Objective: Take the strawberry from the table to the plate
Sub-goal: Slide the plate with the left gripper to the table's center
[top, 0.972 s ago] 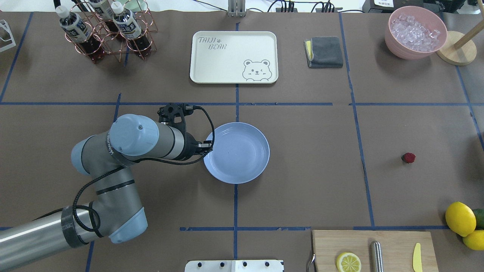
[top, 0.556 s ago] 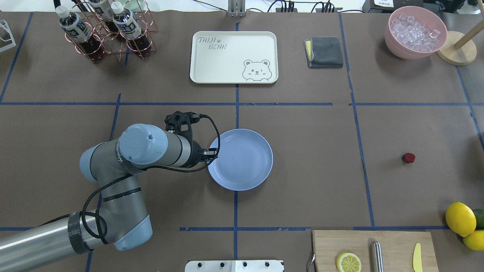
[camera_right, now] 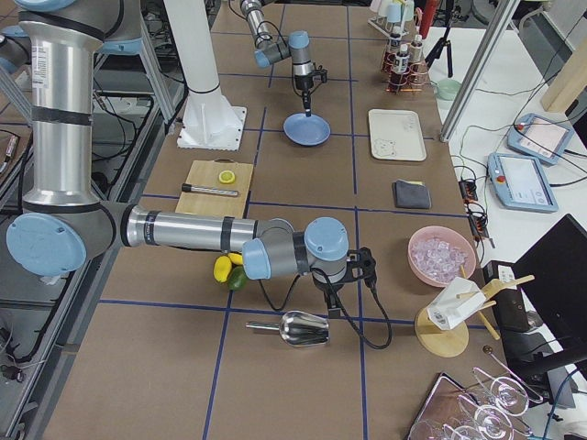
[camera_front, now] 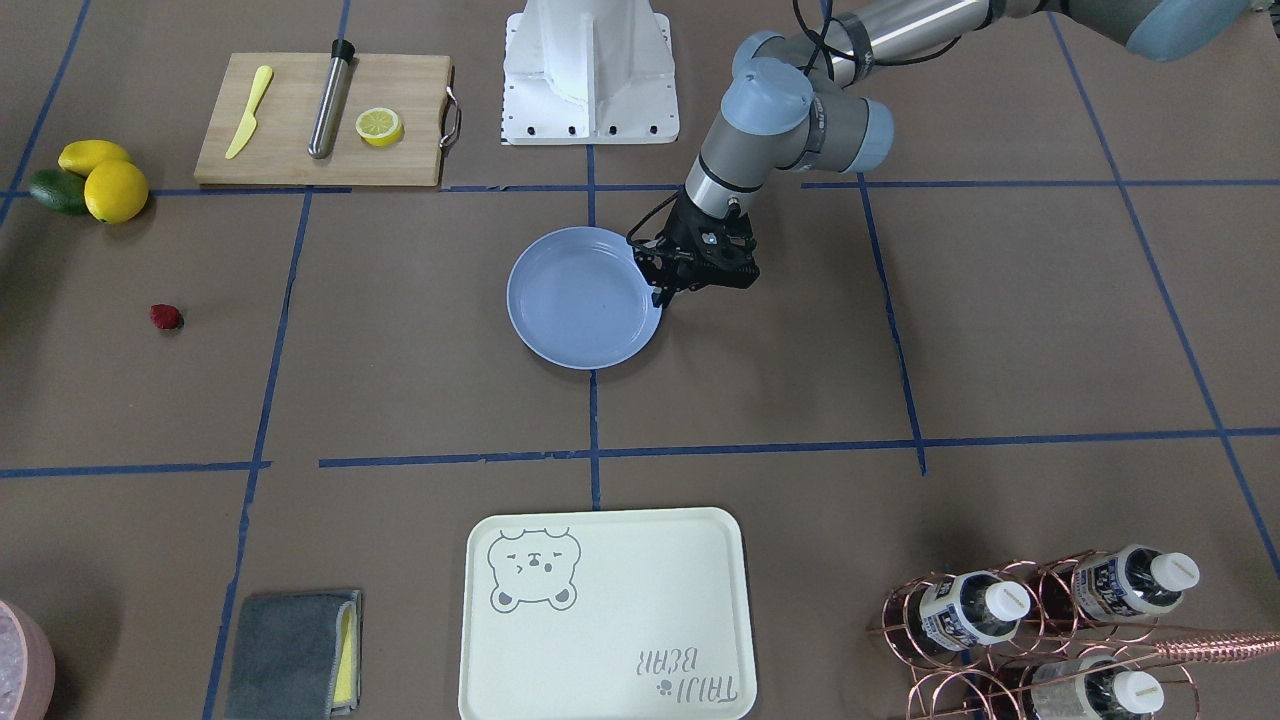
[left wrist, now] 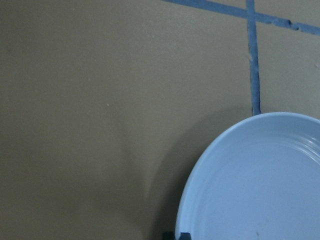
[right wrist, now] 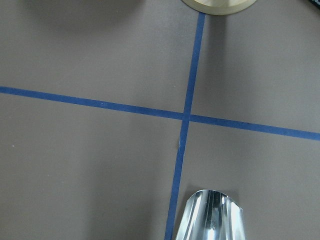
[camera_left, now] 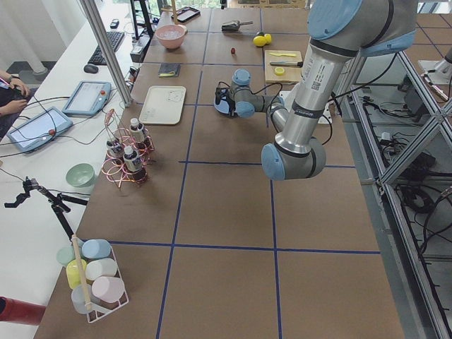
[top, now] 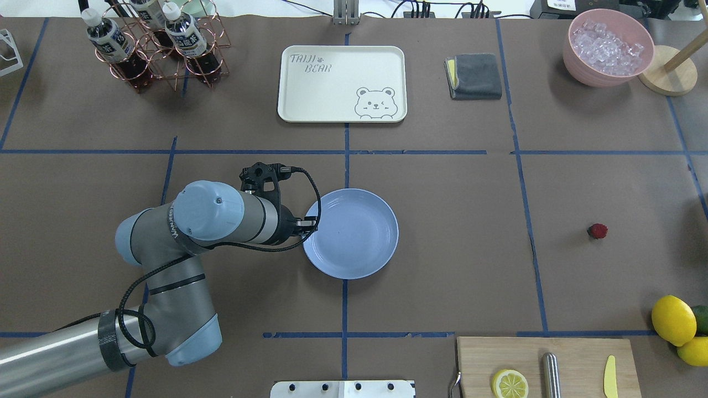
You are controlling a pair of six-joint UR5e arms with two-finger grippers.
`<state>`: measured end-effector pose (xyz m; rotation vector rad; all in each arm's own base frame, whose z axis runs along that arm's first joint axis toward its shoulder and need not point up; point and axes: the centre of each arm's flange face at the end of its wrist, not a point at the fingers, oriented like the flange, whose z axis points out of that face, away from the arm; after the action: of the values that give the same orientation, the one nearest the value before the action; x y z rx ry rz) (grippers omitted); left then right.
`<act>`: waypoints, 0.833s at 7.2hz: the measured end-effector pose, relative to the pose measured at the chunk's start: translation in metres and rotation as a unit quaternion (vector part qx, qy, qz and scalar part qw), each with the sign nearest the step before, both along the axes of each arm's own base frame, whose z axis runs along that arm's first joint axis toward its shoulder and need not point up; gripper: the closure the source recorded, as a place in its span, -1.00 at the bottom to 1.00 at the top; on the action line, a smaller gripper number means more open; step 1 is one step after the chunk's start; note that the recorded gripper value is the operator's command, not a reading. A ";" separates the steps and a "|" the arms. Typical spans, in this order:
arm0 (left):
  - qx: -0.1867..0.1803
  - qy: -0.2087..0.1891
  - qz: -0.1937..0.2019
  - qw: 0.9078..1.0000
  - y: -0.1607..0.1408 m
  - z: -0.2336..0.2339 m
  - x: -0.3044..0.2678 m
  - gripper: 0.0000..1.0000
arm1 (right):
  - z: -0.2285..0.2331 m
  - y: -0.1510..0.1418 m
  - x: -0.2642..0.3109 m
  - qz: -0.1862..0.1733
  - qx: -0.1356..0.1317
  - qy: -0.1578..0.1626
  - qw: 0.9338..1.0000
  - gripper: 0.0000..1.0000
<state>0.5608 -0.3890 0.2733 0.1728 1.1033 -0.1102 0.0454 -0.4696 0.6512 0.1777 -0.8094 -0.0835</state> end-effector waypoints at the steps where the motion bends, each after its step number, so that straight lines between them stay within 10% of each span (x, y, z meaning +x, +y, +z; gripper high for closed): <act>1: 0.000 0.000 0.000 1.000 0.000 0.000 -0.001 0.89 | 0.000 0.000 0.000 0.000 0.000 0.000 1.000 -1.00; 4: 0.001 0.000 0.000 1.000 -0.001 0.000 -0.002 -1.00 | -0.002 0.000 0.000 0.000 0.002 0.000 1.000 -1.00; 6: 0.016 -0.004 0.001 1.000 -0.008 0.000 -0.009 -1.00 | -0.006 -0.001 0.000 -0.001 0.009 -0.001 1.000 -1.00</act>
<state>0.5522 -0.3972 0.2736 0.2003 1.0971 -0.0909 0.0451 -0.4710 0.6447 0.1943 -0.8120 -0.0932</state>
